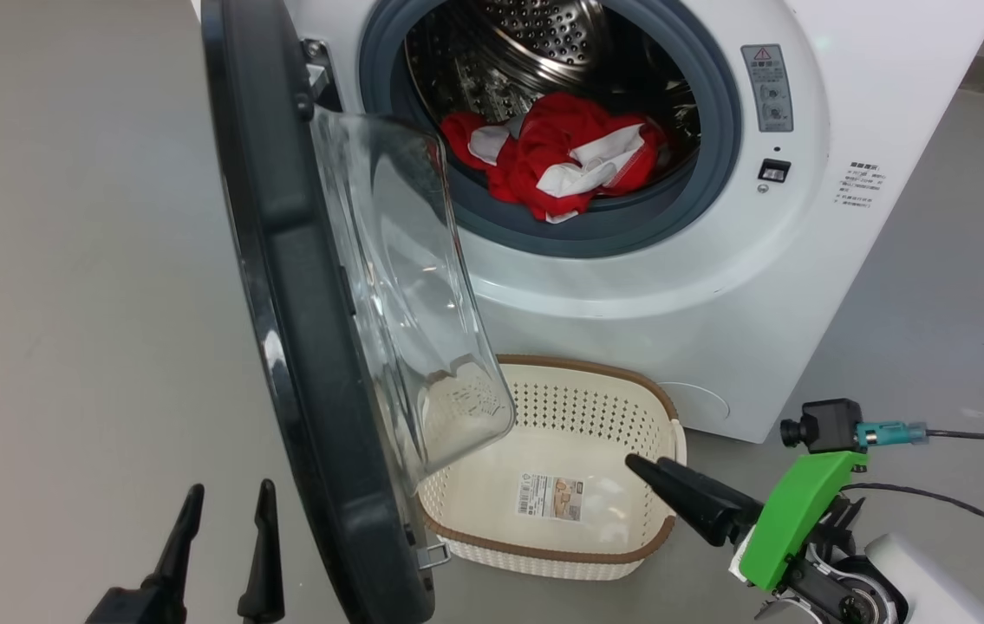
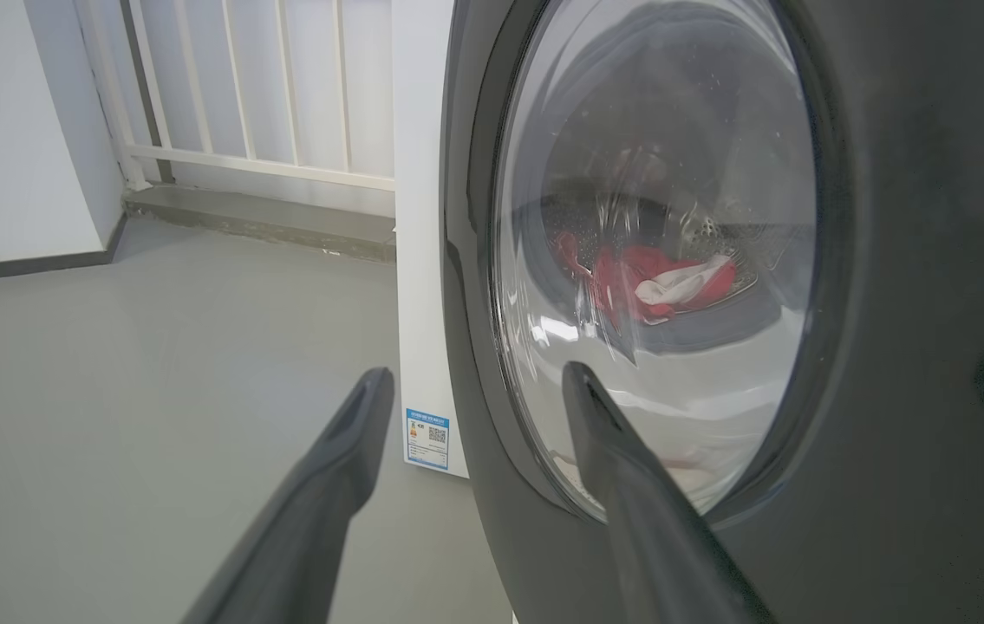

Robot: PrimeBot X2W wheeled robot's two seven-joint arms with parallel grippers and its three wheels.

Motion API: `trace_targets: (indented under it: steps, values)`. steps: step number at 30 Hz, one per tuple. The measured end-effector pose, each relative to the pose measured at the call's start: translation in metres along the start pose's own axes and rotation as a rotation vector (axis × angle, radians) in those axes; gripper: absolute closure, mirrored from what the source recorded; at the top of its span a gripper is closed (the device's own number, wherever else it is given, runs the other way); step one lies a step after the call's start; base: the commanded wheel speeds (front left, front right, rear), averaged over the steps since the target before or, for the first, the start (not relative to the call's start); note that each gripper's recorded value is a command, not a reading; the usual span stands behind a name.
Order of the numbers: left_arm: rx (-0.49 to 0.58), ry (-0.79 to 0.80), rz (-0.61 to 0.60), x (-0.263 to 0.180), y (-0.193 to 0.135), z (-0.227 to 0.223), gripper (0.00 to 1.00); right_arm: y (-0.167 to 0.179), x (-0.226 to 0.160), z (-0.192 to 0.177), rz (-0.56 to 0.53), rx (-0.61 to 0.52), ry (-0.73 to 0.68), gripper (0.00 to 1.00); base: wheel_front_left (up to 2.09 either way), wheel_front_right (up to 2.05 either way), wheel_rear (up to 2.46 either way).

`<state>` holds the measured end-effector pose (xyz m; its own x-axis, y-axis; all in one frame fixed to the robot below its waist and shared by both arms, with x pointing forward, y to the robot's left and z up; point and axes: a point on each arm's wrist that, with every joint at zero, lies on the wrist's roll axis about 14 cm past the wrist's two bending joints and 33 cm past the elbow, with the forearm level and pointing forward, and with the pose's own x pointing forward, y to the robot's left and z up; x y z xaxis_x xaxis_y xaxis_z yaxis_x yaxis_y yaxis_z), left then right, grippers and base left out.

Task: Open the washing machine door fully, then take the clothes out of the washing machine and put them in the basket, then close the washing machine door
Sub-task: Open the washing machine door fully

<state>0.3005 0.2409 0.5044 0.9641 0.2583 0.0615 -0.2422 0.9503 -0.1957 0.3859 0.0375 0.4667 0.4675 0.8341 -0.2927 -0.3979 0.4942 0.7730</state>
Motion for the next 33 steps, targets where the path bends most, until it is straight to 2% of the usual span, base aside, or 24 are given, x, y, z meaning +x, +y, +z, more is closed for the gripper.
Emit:
trace_targets:
  steps: [16, 19, 24, 33]
  values:
    - [-0.005, -0.009, 0.004, -0.004, 0.002, 0.002, 0.00, -0.024, -0.019, 0.023, -0.080, -0.402, -0.263, 0.00, 0.00, 0.00, 0.00]
    - [-0.005, -0.009, 0.003, -0.004, 0.002, 0.002, 0.00, -0.032, -0.022, 0.026, -0.110, -0.452, -0.270, 0.00, 0.00, 0.00, 0.00]
    - [-0.003, -0.004, 0.005, -0.003, 0.002, 0.001, 0.00, -0.024, -0.026, 0.062, -0.124, -0.524, -0.395, 0.00, 0.00, 0.00, 0.00]
    - [-0.001, 0.001, 0.008, -0.003, 0.003, -0.001, 0.00, -0.026, -0.039, 0.072, -0.180, -0.591, -0.500, 0.00, 0.00, 0.00, 0.00]
